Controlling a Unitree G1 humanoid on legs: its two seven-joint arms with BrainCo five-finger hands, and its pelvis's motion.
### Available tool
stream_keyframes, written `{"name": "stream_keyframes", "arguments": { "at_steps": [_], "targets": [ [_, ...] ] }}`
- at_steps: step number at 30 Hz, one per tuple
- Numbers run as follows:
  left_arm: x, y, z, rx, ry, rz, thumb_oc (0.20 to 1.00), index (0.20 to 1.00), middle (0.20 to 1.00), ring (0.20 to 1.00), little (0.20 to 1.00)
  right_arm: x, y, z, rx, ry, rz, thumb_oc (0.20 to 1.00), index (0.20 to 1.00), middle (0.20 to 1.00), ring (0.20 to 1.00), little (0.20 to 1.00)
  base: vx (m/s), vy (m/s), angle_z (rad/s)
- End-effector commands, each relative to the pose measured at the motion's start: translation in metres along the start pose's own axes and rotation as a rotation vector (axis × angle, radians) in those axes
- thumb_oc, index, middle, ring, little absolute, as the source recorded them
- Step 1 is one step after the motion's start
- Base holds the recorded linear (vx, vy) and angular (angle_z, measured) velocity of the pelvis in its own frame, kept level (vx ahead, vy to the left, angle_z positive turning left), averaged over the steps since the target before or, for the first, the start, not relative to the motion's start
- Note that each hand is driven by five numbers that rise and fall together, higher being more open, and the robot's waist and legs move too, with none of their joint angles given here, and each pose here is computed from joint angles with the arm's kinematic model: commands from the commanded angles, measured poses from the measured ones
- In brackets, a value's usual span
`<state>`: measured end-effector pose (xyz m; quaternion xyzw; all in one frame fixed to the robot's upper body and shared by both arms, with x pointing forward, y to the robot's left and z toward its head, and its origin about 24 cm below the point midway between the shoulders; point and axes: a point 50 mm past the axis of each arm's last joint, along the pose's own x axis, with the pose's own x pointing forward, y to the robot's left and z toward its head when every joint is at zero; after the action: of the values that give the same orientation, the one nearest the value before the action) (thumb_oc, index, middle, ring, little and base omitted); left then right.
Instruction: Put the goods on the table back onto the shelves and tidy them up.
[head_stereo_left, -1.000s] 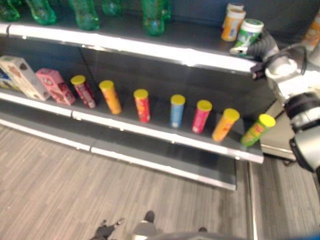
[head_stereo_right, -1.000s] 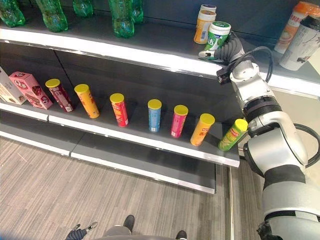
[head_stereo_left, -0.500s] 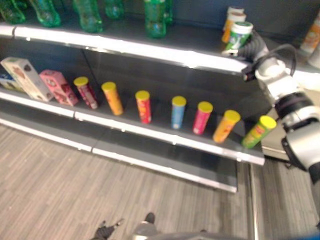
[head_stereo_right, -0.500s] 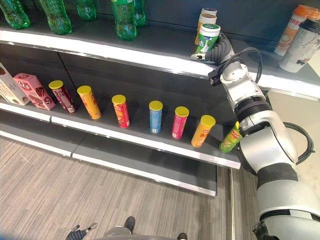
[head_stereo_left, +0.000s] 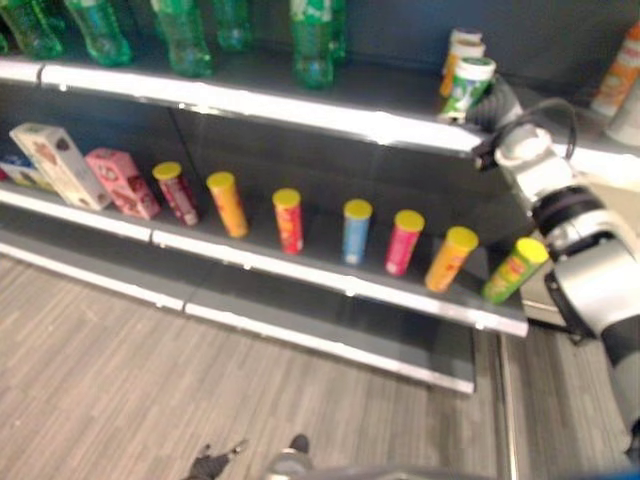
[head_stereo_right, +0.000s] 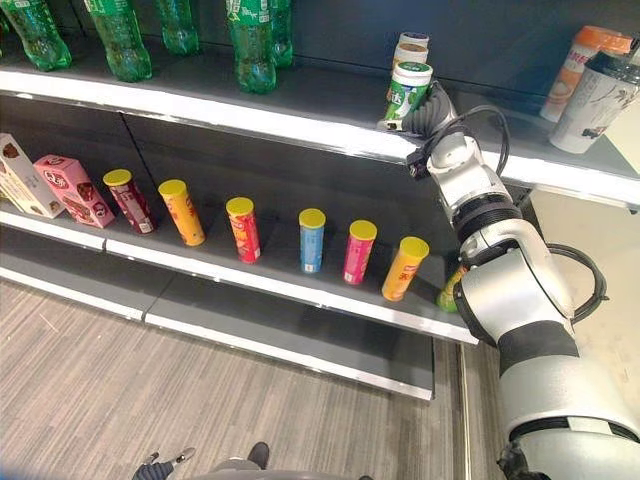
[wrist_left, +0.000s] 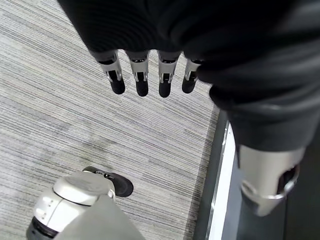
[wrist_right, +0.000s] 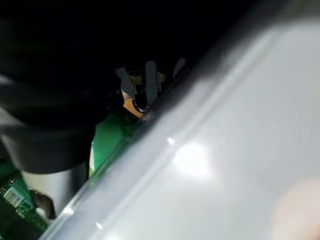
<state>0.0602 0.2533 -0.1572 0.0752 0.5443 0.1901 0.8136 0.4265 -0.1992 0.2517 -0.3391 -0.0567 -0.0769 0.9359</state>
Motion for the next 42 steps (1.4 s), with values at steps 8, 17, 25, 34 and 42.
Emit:
{"name": "stream_keyframes", "arguments": {
  "at_steps": [8,17,25,34,42],
  "targets": [
    [0.007,0.017,0.016,0.068,-0.014,0.065,1.0,1.0,1.0,1.0,1.0,0.006,0.001,0.034,-0.018,-0.038,-0.029,1.0,1.0,1.0,1.0,1.0,0.0,0.0,0.0],
    [0.007,0.016,0.017,0.078,-0.013,0.069,1.0,1.0,1.0,1.0,1.0,0.006,0.005,0.034,-0.034,-0.039,-0.023,1.0,1.0,1.0,1.0,1.0,0.0,0.0,0.0],
    [0.008,0.018,0.015,0.076,0.0,0.077,1.0,1.0,1.0,1.0,1.0,0.007,-0.004,0.031,-0.075,-0.023,-0.053,1.0,1.0,1.0,1.0,1.0,0.0,0.0,0.0],
    [0.007,0.016,0.012,0.05,0.018,0.094,1.0,1.0,1.0,1.0,1.0,0.005,-0.029,0.037,-0.1,-0.081,-0.14,1.0,1.0,1.0,1.0,1.0,0.0,0.0,0.0],
    [0.005,0.011,0.0,-0.02,0.078,0.12,1.0,1.0,1.0,1.0,1.0,-0.046,-0.059,0.084,-0.036,-0.565,-0.251,1.0,1.0,1.0,1.0,1.0,0.0,0.011,-0.12]
  ]
}}
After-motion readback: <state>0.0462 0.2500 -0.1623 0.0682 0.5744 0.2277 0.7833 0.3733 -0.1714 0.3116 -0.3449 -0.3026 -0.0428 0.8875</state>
